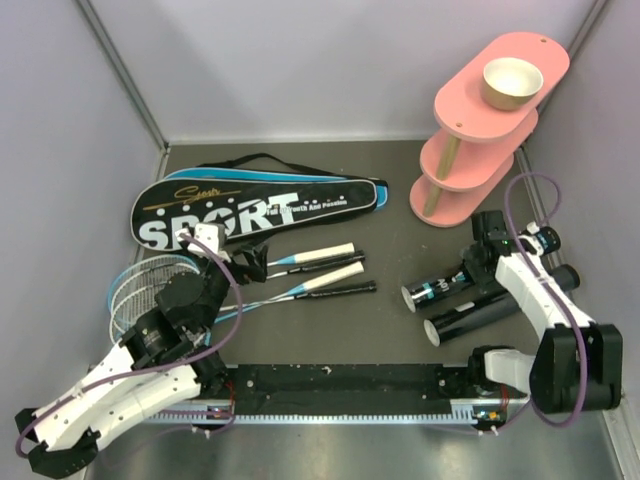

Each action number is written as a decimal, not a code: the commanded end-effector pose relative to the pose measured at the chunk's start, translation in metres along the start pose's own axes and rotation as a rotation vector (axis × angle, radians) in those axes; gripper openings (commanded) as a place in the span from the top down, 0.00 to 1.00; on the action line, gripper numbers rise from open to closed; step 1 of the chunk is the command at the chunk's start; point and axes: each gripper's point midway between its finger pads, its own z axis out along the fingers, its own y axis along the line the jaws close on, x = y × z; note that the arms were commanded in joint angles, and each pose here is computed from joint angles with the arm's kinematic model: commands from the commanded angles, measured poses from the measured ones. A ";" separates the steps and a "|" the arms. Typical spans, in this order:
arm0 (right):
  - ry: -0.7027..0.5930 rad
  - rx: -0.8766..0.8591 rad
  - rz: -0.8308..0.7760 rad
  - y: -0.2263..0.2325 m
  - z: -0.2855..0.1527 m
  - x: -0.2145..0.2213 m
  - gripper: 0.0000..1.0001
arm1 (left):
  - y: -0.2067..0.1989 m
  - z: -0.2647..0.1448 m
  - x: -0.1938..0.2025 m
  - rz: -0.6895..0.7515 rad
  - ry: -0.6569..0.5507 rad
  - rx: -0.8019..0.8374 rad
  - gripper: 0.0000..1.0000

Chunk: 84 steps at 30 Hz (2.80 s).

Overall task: Pack up the badminton gear
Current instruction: Place the shuttle tube at the center of the board, then open the racket bag at the center of the board.

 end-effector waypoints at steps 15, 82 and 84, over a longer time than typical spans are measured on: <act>-0.064 0.024 -0.123 0.016 0.029 -0.015 0.18 | -0.033 0.076 0.026 -0.376 0.292 0.057 0.01; -0.586 -1.055 -2.046 0.357 -0.135 0.282 1.00 | 0.041 0.014 0.092 -0.582 0.278 -0.193 0.11; -0.526 -1.091 -2.007 0.356 -0.154 0.270 1.00 | 0.023 0.030 0.085 -0.689 0.264 -0.123 0.11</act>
